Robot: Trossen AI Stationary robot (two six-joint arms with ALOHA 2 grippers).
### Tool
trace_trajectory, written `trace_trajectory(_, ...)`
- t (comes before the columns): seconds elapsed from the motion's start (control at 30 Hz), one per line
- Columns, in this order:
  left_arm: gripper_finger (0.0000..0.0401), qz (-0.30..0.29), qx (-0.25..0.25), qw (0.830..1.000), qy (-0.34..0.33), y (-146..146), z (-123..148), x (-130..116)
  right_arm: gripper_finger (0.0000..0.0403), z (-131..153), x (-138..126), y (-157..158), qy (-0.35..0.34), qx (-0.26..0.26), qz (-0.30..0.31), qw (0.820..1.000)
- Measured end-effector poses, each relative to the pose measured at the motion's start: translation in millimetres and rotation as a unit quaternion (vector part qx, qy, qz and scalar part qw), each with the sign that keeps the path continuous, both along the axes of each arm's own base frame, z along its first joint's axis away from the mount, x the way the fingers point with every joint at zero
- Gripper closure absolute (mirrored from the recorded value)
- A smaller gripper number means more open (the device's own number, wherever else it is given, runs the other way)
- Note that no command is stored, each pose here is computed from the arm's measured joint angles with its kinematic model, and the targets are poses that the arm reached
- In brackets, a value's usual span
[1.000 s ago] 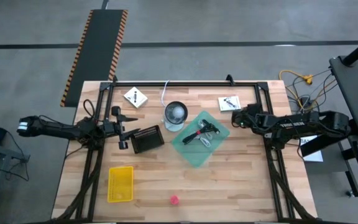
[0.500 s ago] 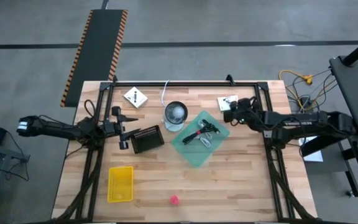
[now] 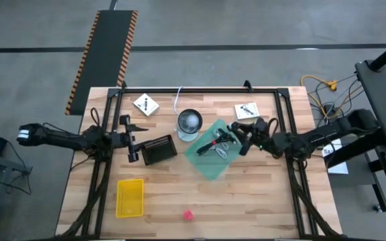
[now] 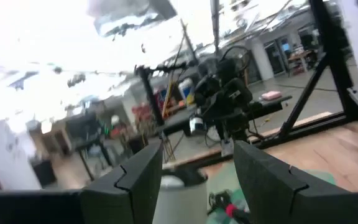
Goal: Pick and place items into bin
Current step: Put the black charger adapter into the black bin
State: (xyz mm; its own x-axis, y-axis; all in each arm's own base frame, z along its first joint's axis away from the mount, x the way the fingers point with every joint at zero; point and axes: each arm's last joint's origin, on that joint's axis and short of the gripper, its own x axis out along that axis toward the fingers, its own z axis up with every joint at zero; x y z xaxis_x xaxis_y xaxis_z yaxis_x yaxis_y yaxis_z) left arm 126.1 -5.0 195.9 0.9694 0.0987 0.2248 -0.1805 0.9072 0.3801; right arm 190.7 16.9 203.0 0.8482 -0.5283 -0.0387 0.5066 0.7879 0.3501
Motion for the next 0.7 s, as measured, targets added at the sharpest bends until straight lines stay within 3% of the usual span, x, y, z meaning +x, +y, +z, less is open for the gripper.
trace_trajectory(0.17,0.0218,-0.005,0.085,0.996,-0.015,-2.0,2.4,5.5,0.0266,-4.3,7.6,18.7,-0.052,-0.012,0.042,0.998)
trace_trajectory(0.3,0.0218,-0.001,0.137,0.990,-0.014,-3.1,0.9,12.5,0.0266,-8.8,20.9,31.1,-0.055,-0.026,0.060,0.996)
trace_trajectory(0.5,0.0213,-0.004,0.141,0.990,0.010,-4.8,5.0,33.1,0.0266,-6.7,44.0,42.7,-0.064,-0.054,0.065,0.994)
trace_trajectory(0.7,0.0168,-0.001,0.158,0.987,0.019,-7.2,16.6,63.9,0.0266,4.8,59.2,49.0,-0.080,-0.078,0.085,0.990)
